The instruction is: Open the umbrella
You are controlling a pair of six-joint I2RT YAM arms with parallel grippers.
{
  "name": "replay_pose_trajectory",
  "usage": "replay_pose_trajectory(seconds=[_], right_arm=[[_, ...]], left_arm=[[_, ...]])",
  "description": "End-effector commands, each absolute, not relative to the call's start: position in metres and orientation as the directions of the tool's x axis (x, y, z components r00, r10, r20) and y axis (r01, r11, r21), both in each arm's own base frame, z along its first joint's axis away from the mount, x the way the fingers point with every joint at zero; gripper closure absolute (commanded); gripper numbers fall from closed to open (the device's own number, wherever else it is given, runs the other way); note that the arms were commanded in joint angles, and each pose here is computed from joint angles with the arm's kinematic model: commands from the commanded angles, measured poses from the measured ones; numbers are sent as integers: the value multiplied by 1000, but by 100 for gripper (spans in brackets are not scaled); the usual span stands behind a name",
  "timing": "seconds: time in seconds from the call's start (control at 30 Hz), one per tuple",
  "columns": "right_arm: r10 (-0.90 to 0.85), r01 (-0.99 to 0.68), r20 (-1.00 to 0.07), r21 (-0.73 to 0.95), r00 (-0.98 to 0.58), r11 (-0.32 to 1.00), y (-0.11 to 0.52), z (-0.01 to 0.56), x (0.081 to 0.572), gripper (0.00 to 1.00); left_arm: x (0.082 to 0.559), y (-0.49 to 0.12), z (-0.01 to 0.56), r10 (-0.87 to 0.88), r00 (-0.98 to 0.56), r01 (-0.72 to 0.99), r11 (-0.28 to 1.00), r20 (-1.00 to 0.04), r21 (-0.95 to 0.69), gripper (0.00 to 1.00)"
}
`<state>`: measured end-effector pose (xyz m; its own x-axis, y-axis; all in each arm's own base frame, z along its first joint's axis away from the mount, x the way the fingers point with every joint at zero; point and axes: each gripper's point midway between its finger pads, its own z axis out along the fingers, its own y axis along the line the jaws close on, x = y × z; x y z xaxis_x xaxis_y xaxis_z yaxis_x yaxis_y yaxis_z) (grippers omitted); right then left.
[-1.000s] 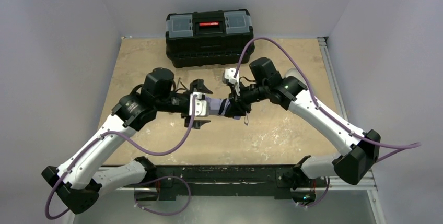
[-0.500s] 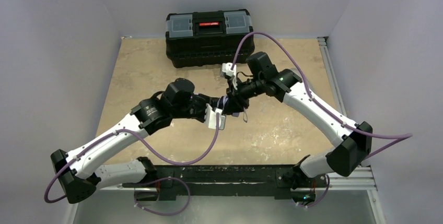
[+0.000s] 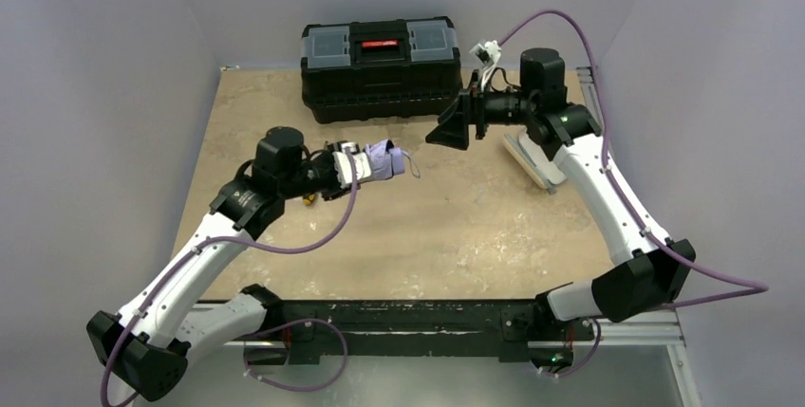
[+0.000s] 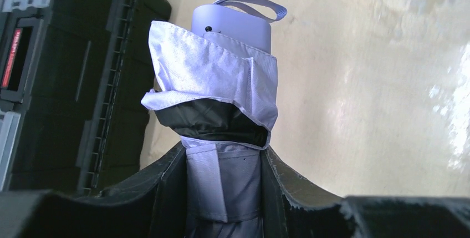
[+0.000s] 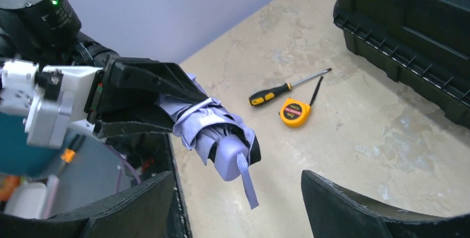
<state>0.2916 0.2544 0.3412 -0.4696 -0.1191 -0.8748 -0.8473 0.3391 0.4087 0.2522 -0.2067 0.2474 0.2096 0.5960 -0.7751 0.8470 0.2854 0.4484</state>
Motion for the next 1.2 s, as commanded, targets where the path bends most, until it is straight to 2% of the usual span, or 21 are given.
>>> replay_pose_trajectory(seconds=[0.0,0.2,0.4,0.8,0.93,1.07,1.17], right_arm=[[-37,-817,-827,547,-562,186,267,363,259,19],[-8,-802,-807,586,-591,114,273,370,255,41],[-33,-783,-783,619,-621,55,276,366,247,49],[-65,-773,-771,633,-633,20,286,360,238,50],[-74,-782,-780,623,-621,-2,291,363,235,53],[-81,-784,-783,620,-617,-19,295,364,234,60],[-75,-792,-792,609,-606,-34,297,370,235,74]], left_arm=[[233,-231,328,262,295,875,314,-919,370,100],[226,-237,352,198,286,895,295,-938,335,100],[231,-241,358,177,269,898,310,-947,313,100],[234,-244,369,151,271,896,320,-951,306,100],[235,-245,370,150,266,897,322,-952,301,100],[235,-247,371,156,271,895,322,-950,308,100],[234,-249,367,174,281,894,311,-944,323,100]])
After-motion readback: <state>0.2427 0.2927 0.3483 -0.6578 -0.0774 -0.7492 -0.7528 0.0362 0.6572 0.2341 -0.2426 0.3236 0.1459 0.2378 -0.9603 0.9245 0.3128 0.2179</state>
